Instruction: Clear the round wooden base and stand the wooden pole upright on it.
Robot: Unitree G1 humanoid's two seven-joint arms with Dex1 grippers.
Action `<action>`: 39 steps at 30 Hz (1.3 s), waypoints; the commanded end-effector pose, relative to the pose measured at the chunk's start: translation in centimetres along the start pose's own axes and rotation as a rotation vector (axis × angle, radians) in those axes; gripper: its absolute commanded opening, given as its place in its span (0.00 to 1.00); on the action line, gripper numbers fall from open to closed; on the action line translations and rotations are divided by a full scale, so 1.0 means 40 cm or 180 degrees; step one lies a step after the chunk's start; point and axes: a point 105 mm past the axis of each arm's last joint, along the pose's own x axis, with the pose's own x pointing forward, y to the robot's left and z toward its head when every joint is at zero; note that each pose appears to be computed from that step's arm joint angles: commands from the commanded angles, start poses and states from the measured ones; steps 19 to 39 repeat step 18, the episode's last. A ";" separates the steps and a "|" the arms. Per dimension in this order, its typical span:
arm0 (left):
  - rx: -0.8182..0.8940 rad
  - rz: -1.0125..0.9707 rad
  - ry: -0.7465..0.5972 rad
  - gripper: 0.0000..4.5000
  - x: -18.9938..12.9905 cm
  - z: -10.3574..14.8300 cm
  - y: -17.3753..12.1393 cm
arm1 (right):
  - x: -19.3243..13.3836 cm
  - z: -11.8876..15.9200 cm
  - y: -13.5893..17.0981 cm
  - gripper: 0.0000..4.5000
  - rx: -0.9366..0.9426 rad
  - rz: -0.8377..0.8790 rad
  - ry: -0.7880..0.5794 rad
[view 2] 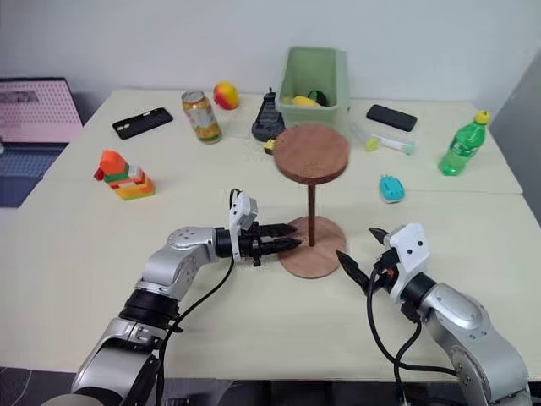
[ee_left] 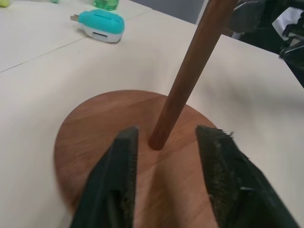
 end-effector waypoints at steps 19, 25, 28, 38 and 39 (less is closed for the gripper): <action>0.0550 0.0445 0.0933 0.99 -0.305 0.115 -0.002 | -0.026 0.047 -0.069 1.00 -0.0329 0.0759 0.0062; 0.0550 0.0445 0.0933 0.99 -0.305 0.115 -0.002 | -0.026 0.047 -0.069 1.00 -0.0329 0.0759 0.0062; 0.0550 0.0445 0.0933 0.99 -0.305 0.115 -0.002 | -0.026 0.047 -0.069 1.00 -0.0329 0.0759 0.0062; 0.0550 0.0445 0.0933 0.99 -0.305 0.115 -0.002 | -0.026 0.047 -0.069 1.00 -0.0329 0.0759 0.0062; 0.0550 0.0445 0.0933 0.99 -0.305 0.115 -0.002 | -0.026 0.047 -0.069 1.00 -0.0329 0.0759 0.0062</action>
